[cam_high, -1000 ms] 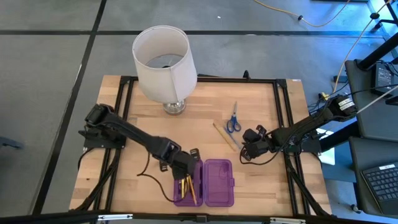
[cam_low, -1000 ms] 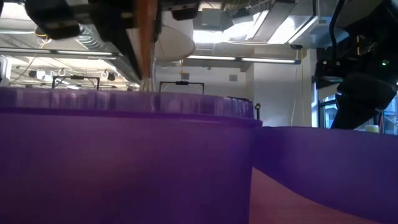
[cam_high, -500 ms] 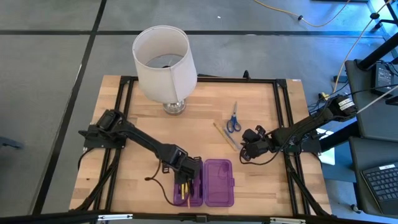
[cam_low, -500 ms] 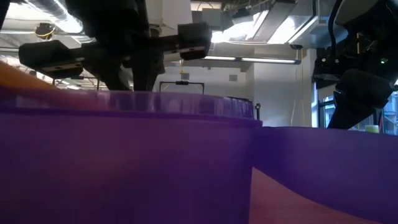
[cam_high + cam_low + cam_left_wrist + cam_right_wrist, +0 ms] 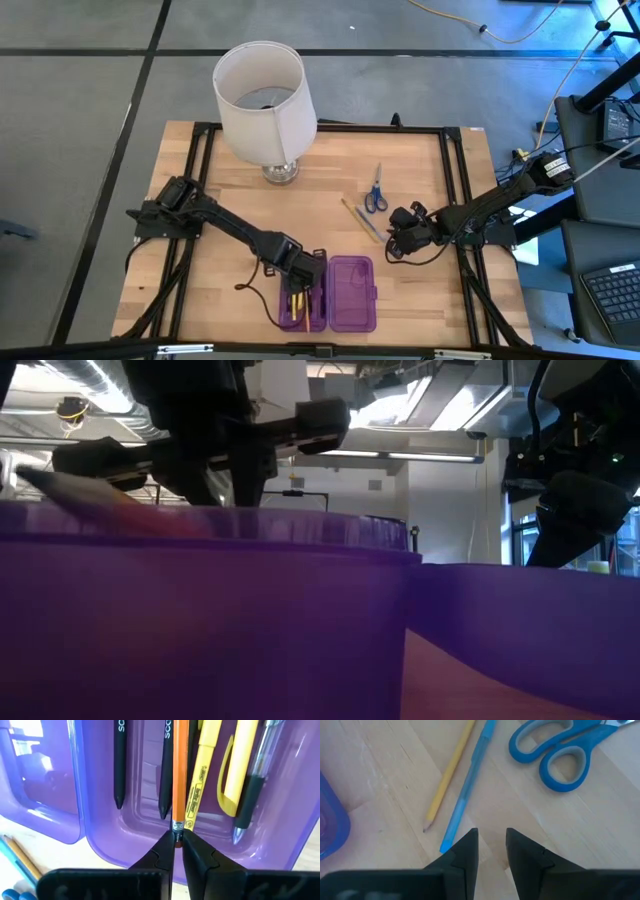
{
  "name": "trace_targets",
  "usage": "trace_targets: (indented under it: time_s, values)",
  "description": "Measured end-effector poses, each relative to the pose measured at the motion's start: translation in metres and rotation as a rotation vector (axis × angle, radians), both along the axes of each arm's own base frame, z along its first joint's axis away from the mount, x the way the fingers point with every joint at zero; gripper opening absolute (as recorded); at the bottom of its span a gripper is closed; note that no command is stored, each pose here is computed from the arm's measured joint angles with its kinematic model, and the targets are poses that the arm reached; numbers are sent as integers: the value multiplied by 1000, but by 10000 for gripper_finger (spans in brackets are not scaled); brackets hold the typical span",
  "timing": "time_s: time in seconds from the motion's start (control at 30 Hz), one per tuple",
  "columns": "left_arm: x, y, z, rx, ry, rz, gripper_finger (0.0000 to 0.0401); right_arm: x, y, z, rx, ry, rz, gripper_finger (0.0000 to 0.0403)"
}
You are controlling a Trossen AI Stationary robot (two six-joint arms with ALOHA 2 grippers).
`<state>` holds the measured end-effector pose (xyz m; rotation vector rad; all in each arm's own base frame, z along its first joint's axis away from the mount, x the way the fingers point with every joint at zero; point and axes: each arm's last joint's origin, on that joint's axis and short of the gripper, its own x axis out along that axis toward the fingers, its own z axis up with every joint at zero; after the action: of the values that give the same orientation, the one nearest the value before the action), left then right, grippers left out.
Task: Pick & place school supplies into a supply box
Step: Put the orange pencil into the violet supply box
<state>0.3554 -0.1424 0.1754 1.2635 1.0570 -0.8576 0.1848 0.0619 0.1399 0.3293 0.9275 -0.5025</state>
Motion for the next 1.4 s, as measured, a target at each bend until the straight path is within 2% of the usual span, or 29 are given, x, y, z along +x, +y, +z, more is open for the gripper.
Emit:
trace_targets:
  time_s: [0.2, 0.47, 0.73, 0.93, 1.4]
  values:
    - [3, 6, 0, -3, -3, 16, 18, 0, 0, 0, 0, 0, 0, 104]
    - [9, 15, 2, 52, -61, 57, 18, 0, 0, 0, 0, 0, 0, 104]
    - [11, 11, 3, 43, -67, -90, 18, 0, 0, 0, -3, 2, 4, 104]
    - [12, 11, 3, 20, -81, -52, 19, 0, 0, 0, -3, 2, 4, 104]
    - [17, 9, 5, 11, -132, -72, 31, 0, 0, 0, -2, 2, 4, 104]
